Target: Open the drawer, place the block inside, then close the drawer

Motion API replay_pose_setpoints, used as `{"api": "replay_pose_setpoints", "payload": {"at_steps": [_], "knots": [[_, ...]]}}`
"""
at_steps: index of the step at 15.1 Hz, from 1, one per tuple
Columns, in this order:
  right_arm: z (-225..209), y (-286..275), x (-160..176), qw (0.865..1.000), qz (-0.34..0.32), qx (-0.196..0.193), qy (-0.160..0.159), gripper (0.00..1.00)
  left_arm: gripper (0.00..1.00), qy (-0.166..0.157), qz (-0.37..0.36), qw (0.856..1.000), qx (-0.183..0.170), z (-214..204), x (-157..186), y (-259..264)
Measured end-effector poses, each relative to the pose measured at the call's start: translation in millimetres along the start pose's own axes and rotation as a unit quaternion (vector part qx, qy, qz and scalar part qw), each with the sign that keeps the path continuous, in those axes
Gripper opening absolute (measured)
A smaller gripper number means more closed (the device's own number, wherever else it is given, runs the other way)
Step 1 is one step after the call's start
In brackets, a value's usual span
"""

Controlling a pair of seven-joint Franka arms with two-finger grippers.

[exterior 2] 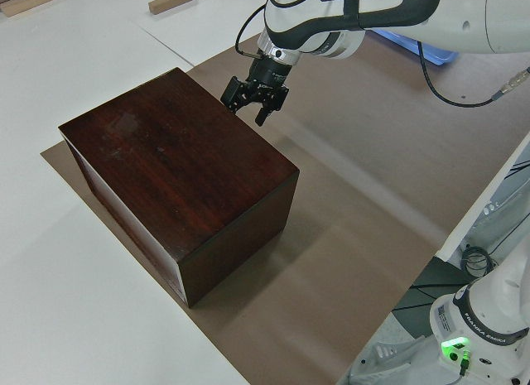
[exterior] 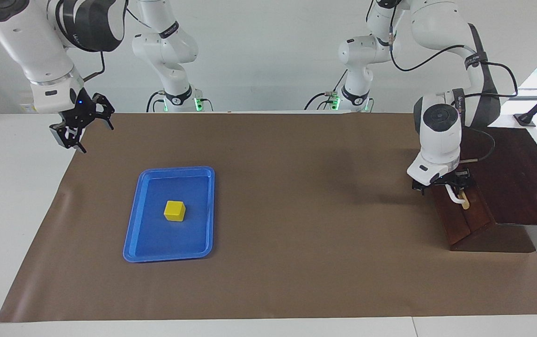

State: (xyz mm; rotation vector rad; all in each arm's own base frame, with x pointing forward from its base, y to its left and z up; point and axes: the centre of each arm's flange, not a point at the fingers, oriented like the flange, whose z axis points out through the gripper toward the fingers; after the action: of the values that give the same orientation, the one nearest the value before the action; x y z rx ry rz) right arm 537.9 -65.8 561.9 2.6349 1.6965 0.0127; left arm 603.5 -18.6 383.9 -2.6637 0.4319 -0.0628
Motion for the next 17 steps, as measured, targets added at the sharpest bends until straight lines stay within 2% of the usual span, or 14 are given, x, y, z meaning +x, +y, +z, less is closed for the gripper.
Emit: {"api": "replay_pose_setpoints", "payload": {"at_steps": [5,10,14,17], "knots": [[59,23,33,0.997,-0.081,0.013,0.013,1.00,1.00,0.012,-0.041,0.999,0.001,-7,7,20],[116,39,66,0.995,-0.088,0.015,0.044,1.00,1.00,0.031,-0.075,0.997,-0.014,-34,19,75],[158,33,93,0.987,-0.128,0.008,0.099,1.00,1.00,0.031,-0.098,0.994,-0.044,-53,24,102],[190,34,86,0.979,-0.143,0.028,0.141,1.00,1.00,0.029,-0.103,0.993,-0.049,-63,27,113]]}}
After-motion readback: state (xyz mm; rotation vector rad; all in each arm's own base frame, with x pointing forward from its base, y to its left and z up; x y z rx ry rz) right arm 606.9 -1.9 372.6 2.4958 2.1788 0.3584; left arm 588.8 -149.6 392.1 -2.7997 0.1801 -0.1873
